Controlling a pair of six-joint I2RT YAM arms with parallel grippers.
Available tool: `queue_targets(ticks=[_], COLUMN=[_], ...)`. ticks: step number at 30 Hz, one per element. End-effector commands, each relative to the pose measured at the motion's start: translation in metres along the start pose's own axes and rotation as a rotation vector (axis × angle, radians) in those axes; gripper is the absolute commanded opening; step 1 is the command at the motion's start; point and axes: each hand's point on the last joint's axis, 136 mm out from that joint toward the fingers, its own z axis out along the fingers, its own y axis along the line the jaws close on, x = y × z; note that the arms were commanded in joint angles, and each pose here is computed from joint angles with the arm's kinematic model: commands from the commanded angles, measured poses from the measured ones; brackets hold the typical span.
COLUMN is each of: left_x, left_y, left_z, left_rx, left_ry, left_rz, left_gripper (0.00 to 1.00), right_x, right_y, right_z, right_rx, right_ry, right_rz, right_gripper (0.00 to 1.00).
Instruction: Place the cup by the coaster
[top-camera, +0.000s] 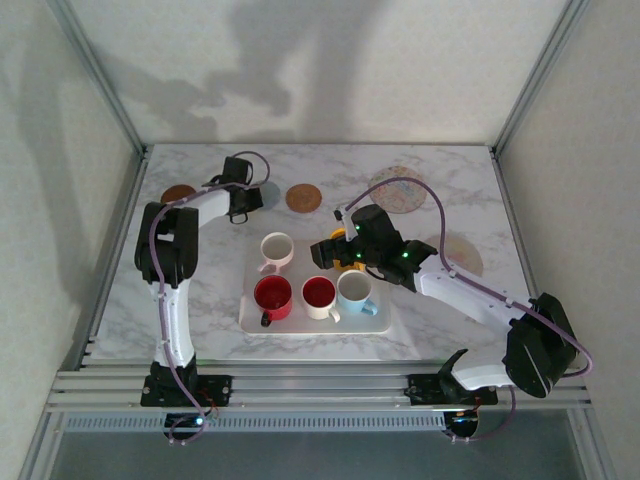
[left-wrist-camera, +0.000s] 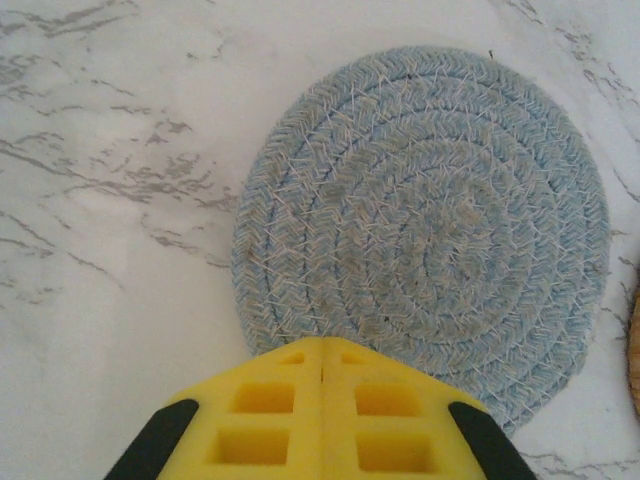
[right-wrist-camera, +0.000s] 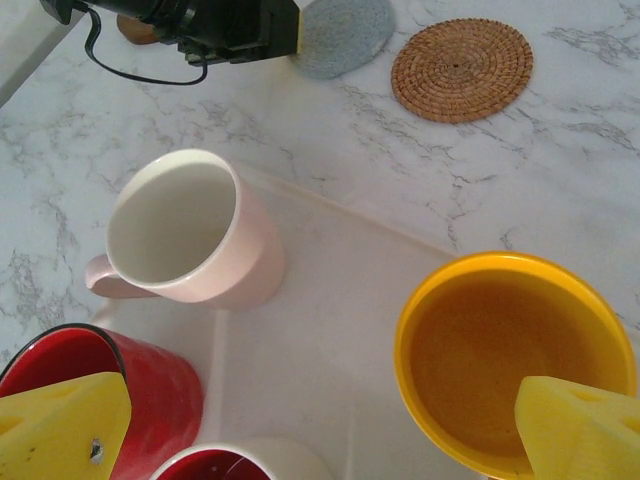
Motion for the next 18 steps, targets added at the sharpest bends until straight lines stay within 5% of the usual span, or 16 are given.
queue_targets(ticks=[1,18], left_x=[0.0648,0.0590], left_y=[0.0234,0.0174], left_z=[0.0039,-0.0056], left_rx=[-0.096,-0.088], left_ry=[0.203,0.190], left_rz=[0.031,0.054], left_gripper=[0.00,0.00], right_x=[-0.0011,0.0003], right_y=[-0.0013,-0.0009], right_z=[-0.0031,-0.0040], right_rx=[0.016,0.011], right_ry=[-0.022,-0.022], right_rz=[-0.017,-0.009], right_gripper=[0.99,0.99])
